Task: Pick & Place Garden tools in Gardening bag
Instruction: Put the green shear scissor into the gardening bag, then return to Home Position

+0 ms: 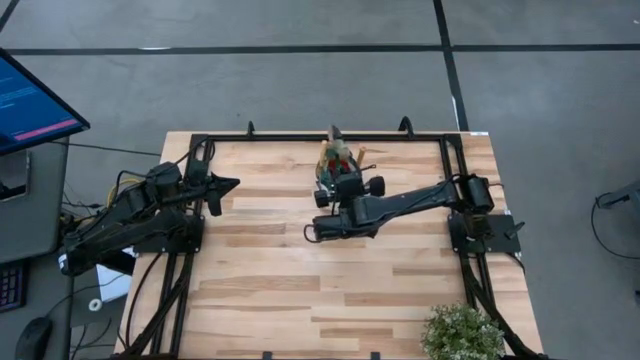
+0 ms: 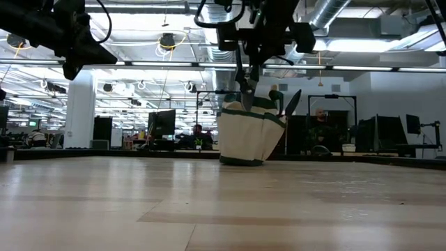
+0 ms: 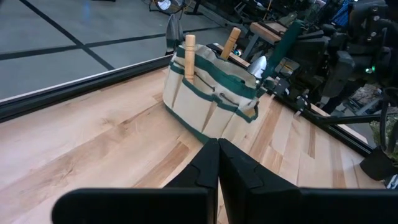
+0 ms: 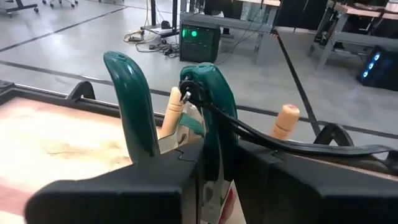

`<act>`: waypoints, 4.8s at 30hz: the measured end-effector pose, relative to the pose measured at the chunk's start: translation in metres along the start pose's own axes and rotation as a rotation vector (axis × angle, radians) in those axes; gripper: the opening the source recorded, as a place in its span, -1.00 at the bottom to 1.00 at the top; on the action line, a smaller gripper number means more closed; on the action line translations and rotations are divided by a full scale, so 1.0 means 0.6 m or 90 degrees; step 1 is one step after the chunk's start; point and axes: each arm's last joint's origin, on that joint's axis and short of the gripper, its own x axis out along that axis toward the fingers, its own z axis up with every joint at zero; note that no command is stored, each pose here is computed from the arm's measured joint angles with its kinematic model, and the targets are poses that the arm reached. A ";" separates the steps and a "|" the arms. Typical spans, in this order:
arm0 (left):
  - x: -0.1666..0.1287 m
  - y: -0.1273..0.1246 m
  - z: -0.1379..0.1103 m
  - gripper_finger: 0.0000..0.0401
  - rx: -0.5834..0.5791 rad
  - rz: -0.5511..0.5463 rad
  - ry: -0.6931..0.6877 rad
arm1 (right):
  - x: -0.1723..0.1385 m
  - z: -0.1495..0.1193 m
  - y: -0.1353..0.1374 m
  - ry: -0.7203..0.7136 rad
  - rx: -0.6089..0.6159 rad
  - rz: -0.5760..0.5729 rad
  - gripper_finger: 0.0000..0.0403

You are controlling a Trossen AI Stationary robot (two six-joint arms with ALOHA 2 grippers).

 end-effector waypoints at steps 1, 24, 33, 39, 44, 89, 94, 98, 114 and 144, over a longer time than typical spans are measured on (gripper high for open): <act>0.000 0.000 0.000 -0.96 0.000 0.000 0.000 | 0.003 0.001 0.002 0.000 -0.002 0.000 -0.75; 0.005 0.001 -0.001 -0.96 -0.005 0.004 0.012 | 0.044 -0.084 0.057 0.037 -0.052 0.000 -0.75; 0.005 0.001 -0.001 -0.96 -0.004 0.004 0.012 | 0.060 -0.093 0.057 0.099 -0.060 -0.001 -0.72; 0.005 0.001 0.000 -0.96 -0.004 0.003 0.009 | 0.066 -0.092 0.057 0.123 -0.116 0.005 -0.51; 0.005 0.000 0.000 -0.96 -0.004 0.003 0.007 | 0.064 -0.094 0.057 0.144 -0.143 0.017 -0.39; 0.004 -0.004 0.013 -0.96 -0.008 -0.016 -0.045 | -0.023 0.146 -0.070 0.117 -0.085 0.142 0.24; 0.000 -0.014 0.040 -0.96 -0.028 -0.059 -0.150 | -0.059 0.204 -0.126 0.046 -0.049 0.150 0.24; -0.009 -0.024 0.064 -0.97 -0.052 -0.105 -0.246 | -0.080 0.245 -0.178 0.022 -0.045 0.174 0.24; -0.038 -0.047 0.120 -0.98 -0.045 -0.159 -0.352 | -0.129 0.341 -0.438 -0.051 -0.102 0.417 0.10; -0.005 -0.044 0.126 -0.99 0.032 -0.088 -0.295 | -0.048 -0.006 -0.544 -0.323 0.243 0.700 -0.49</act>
